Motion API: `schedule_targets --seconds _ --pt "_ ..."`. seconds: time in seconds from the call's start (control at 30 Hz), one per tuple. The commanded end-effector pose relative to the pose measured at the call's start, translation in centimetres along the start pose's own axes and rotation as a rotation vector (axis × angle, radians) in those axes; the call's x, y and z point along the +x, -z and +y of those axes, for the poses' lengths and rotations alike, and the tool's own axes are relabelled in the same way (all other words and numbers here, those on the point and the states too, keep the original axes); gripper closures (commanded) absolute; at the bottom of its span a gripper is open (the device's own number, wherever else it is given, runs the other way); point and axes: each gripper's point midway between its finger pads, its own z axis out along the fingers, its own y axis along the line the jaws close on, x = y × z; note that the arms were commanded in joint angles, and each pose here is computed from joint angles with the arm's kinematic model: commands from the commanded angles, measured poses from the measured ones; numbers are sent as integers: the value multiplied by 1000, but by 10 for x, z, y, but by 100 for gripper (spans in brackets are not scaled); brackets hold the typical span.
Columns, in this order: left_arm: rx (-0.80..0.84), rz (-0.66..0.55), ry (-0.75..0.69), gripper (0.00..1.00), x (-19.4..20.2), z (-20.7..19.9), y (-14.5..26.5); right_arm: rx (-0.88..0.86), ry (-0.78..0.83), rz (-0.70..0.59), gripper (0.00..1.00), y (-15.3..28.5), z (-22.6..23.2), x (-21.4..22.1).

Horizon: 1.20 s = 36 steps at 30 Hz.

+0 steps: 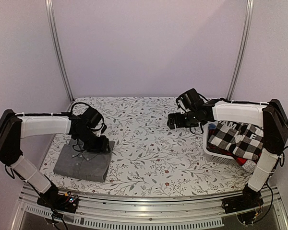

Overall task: Fold and stack the long sleeve shirts
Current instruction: Move the square-folded shirt to the corner of the board.

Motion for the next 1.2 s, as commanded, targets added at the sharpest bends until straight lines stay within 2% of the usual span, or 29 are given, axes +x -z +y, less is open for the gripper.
schedule_targets --seconds 0.0,0.17,0.37,0.73,1.17 --pt "31 -49 -15 44 -12 -43 21 -21 14 -22 1 3 3 -10" --pt "59 -3 55 44 10 -74 9 -31 20 -24 1 9 5 -11" --pt "61 43 100 44 34 -80 -20 -38 18 -33 1 15 5 -13" --pt "-39 85 122 43 59 -34 -45 -77 -15 -146 1 38 7 -27" --pt "-112 63 202 43 61 33 -25 -76 -17 -160 1 42 6 -30"
